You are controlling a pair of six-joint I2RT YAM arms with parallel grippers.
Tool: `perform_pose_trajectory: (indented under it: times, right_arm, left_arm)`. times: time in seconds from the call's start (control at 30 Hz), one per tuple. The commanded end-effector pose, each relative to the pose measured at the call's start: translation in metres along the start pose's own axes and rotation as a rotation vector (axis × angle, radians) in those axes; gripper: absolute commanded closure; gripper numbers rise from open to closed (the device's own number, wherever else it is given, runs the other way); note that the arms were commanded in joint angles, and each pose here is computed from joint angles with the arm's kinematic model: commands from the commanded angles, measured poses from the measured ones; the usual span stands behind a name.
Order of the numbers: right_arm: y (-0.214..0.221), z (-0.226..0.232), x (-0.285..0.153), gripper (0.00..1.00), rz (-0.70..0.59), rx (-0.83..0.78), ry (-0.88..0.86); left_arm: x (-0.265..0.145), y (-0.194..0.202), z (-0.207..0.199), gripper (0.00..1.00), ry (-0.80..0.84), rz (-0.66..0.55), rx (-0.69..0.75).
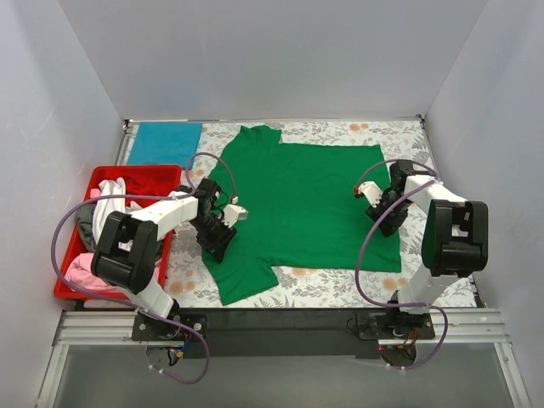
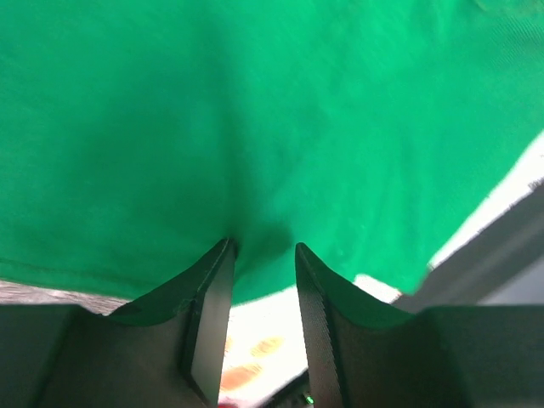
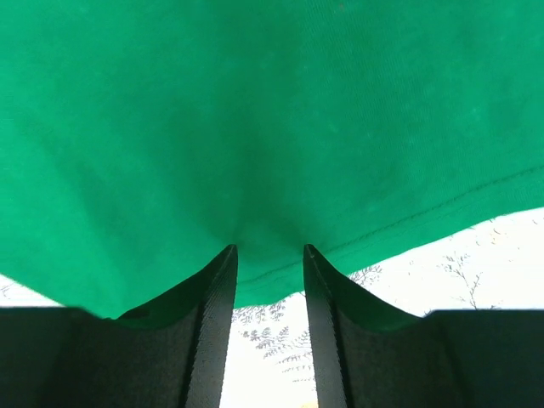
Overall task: Fold and stack the t-shirts
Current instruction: Flatten the tshirt out
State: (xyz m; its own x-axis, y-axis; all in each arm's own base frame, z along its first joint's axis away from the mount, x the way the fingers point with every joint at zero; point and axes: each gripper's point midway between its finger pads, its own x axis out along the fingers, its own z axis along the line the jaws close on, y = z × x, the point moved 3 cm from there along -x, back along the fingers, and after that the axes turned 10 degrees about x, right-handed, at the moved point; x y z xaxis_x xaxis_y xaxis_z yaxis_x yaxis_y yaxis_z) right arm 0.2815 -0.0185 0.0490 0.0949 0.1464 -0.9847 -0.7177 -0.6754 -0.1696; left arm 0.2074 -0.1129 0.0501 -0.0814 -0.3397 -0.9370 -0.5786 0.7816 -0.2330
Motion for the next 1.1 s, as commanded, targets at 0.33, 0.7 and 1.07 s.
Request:
perform_pose_trajectory:
  times: [0.33,0.7,1.07]
  right_arm:
    - [-0.109,-0.092,-0.096,0.44,-0.415,0.178,0.009]
    - [-0.192,-0.198,-0.055,0.40,-0.553,0.449,0.085]
    - [-0.218,-0.225,-0.001,0.36,-0.634,0.478,0.155]
  left_arm:
    - [-0.134,-0.184,0.066,0.50,-0.031,-0.563,0.035]
    - [-0.140,-0.297,0.245,0.26,-0.322,-0.911,-0.207]
    - [-0.103,-0.300,0.308,0.24,-0.463,-0.964,-0.255]
